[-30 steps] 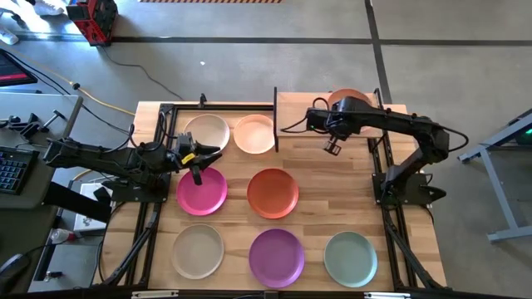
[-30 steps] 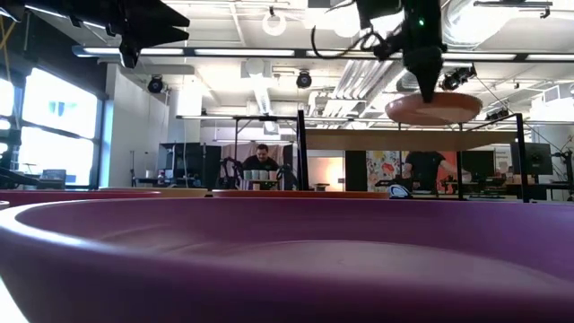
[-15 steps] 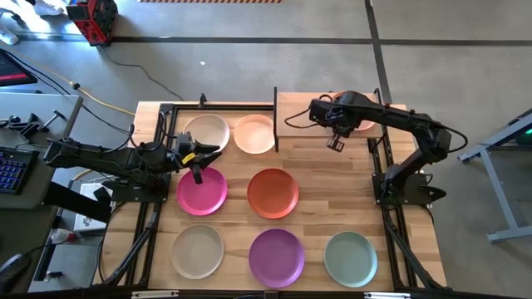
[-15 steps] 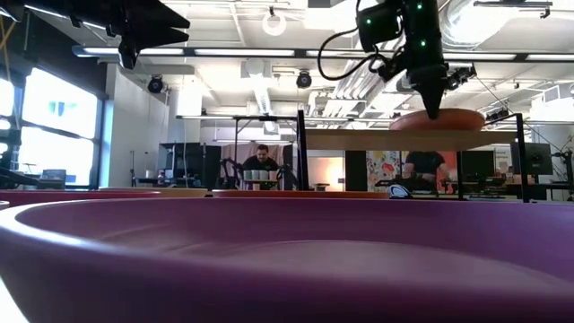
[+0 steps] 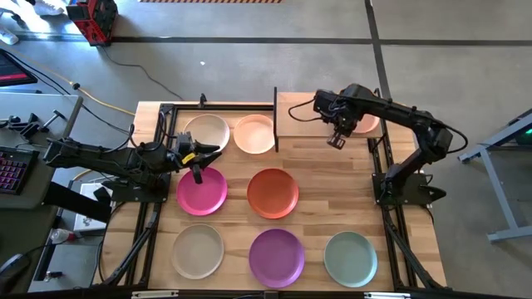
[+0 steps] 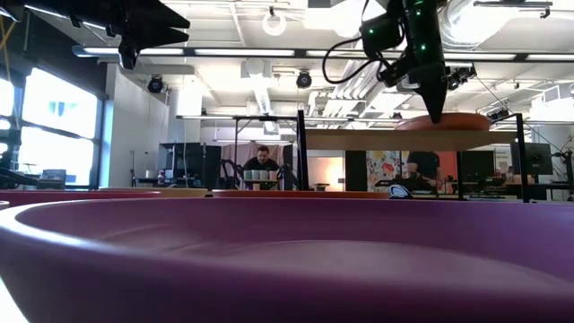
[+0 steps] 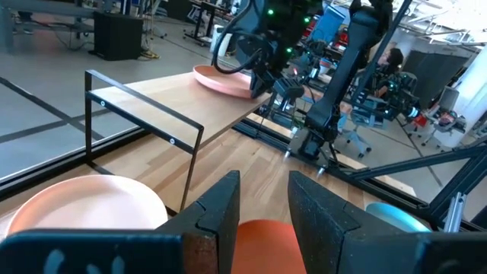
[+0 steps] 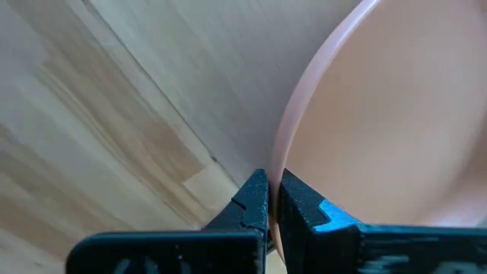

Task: Place and stack plates onto a shelf
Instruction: Put the light orange plate on the shelf, then stack the light yellow plate on top of the light orange plate on the shelf

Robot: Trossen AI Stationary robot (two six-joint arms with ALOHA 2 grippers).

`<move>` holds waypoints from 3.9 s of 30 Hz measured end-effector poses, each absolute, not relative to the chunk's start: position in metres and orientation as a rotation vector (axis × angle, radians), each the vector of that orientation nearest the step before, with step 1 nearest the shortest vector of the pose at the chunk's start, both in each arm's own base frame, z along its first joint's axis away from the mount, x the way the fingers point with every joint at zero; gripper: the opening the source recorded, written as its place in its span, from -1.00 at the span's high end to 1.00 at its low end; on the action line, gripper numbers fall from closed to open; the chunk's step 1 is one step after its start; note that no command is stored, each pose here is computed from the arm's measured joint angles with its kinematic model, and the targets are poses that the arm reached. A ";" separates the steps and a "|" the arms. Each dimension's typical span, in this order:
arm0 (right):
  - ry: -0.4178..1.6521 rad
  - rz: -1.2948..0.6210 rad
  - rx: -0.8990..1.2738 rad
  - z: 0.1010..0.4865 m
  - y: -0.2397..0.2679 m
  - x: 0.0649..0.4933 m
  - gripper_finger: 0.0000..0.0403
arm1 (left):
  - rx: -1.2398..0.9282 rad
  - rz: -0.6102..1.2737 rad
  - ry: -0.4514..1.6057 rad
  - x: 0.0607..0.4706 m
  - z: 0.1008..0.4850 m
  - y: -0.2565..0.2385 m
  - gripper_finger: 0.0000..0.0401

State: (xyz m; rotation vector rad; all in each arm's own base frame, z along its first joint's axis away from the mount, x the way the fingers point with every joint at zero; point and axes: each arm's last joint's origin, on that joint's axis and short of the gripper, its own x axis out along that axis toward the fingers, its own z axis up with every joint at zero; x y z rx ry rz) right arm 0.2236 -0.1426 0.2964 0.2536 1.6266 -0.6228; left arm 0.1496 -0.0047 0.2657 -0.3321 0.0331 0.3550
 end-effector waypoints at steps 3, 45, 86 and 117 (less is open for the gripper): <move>1.620 -0.621 0.274 0.296 -0.145 0.222 1.00 | -0.332 0.355 0.033 0.150 0.266 -0.005 0.49; 1.238 -0.456 0.631 0.370 -0.109 0.253 0.53 | -0.309 0.357 0.115 0.149 0.258 -0.005 0.49; 0.734 -0.392 0.584 0.393 0.066 0.307 0.53 | 0.202 0.322 0.517 0.161 0.271 0.055 0.50; 0.731 -0.409 0.516 0.392 0.064 0.307 0.53 | 0.382 0.112 0.972 0.260 0.182 0.133 0.50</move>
